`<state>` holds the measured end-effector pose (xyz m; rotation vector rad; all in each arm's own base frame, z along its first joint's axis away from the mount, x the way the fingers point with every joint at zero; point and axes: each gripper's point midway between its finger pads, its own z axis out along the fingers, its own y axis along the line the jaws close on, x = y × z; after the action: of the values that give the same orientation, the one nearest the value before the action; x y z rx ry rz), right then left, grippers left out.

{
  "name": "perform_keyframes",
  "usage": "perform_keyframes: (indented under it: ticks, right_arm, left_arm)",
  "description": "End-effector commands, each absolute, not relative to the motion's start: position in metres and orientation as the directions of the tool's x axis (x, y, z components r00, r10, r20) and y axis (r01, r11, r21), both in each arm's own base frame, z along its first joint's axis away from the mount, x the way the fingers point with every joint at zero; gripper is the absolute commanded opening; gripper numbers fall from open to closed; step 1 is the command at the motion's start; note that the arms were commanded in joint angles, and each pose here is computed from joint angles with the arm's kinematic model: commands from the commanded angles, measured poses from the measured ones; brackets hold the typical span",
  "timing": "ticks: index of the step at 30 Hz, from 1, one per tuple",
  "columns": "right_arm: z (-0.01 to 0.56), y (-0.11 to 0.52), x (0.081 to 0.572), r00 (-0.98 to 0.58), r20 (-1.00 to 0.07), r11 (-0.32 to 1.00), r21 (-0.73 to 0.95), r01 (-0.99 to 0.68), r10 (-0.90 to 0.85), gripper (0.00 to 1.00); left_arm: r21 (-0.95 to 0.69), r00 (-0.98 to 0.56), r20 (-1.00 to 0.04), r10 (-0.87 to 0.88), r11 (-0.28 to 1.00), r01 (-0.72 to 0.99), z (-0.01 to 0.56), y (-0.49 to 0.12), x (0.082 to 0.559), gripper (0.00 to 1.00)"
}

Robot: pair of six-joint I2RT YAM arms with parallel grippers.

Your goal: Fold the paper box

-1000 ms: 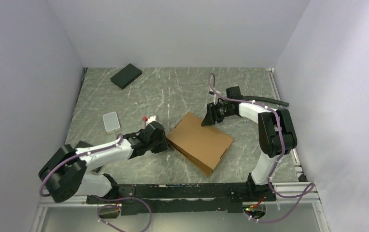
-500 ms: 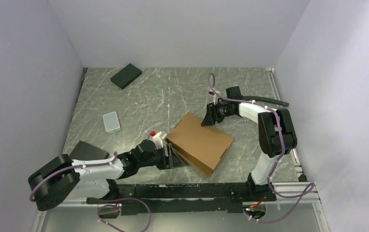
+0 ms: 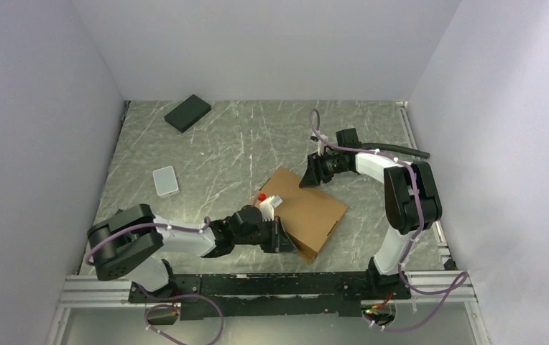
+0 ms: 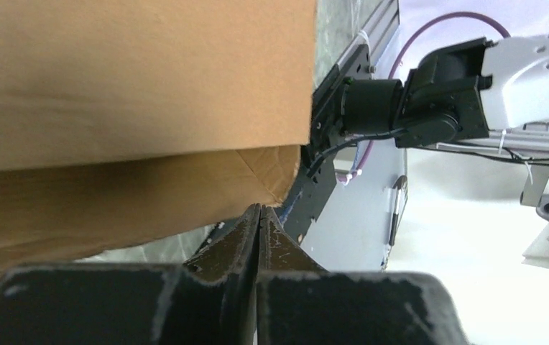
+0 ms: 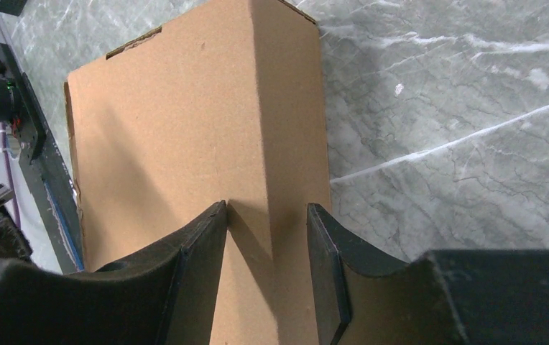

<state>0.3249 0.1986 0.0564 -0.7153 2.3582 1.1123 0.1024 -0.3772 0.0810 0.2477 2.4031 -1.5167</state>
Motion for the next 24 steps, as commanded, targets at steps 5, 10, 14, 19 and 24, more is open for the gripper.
perform_keyframes:
  ticks: [5, 10, 14, 19, 24]
  right_arm:
    - [0.031, 0.190, 0.312, -0.790, -0.516, 0.592, 0.538, -0.600, -0.331, 0.47]
    - [0.030, 0.190, 0.312, -0.789, -0.517, 0.593, 0.537, -0.600, -0.332, 0.47]
    - [0.029, 0.189, 0.313, -0.791, -0.514, 0.598, 0.535, -0.597, -0.330, 0.47]
    - [0.029, 0.189, 0.313, -0.791, -0.515, 0.601, 0.532, -0.597, -0.330, 0.47]
    - [0.028, 0.189, 0.312, -0.793, -0.512, 0.598, 0.536, -0.595, -0.330, 0.47]
  left_arm:
    - [-0.804, -0.862, -0.506, -0.023, 0.375, 0.462, 0.146, -0.376, 0.105, 0.12]
    - [-0.768, -0.852, -0.518, 0.077, 0.398, 0.502, 0.132, -0.363, 0.084, 0.11]
    - [-0.723, -0.830, -0.529, 0.175, 0.419, 0.549, 0.106, -0.373, 0.056, 0.10]
    - [-0.663, -0.820, -0.514, 0.253, 0.489, 0.566, 0.068, -0.398, 0.045, 0.08]
    - [-0.574, -0.783, -0.568, 0.254, 0.559, 0.598, 0.054, -0.417, 0.063, 0.07]
